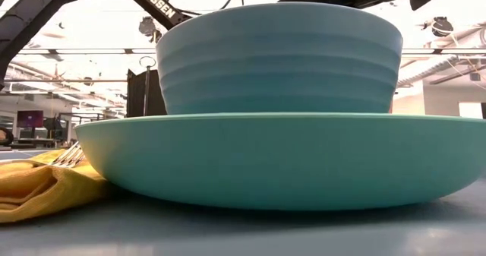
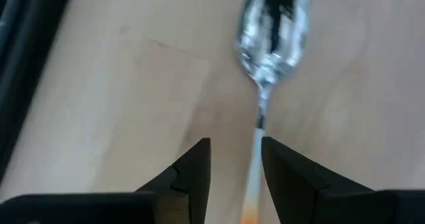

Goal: Set up tray
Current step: Put the spoon on top of the napkin to the right of the fork

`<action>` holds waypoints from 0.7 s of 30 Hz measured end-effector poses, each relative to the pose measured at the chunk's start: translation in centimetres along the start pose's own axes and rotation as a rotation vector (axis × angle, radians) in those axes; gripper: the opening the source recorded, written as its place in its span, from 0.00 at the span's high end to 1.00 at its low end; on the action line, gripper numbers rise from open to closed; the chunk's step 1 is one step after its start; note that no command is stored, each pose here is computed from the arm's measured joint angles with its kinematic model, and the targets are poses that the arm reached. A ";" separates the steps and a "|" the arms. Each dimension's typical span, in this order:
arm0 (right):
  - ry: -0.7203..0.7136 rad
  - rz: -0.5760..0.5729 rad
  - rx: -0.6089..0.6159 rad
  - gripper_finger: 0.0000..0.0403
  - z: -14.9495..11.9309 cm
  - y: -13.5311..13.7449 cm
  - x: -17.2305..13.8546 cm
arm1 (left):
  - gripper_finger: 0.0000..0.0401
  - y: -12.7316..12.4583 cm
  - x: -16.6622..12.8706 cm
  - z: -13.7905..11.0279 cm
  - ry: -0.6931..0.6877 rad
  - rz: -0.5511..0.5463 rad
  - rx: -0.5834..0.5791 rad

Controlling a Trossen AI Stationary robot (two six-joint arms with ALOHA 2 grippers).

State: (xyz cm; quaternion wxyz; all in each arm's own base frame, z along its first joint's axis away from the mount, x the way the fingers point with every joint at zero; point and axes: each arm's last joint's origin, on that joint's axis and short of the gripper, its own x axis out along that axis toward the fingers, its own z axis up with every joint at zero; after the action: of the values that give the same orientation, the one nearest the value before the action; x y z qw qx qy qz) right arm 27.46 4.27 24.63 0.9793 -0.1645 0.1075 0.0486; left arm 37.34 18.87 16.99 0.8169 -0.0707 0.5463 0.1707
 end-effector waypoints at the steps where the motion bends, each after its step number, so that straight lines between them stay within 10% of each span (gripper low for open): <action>1: 0.000 0.000 0.001 0.69 0.0 0.0 0.0 | 0.66 -0.2 -0.1 -0.1 0.014 -0.013 0.027; 21: -0.016 -0.018 0.007 0.69 0.1 -0.4 0.0 | 0.66 0.5 -1.3 1.4 0.084 -0.046 0.140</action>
State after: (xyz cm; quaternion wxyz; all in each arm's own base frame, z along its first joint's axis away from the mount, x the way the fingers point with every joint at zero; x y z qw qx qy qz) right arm 27.56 3.90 24.82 0.9811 -0.1616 0.0983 0.0406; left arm 37.98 19.46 18.77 0.7998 -0.0329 0.5891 0.1102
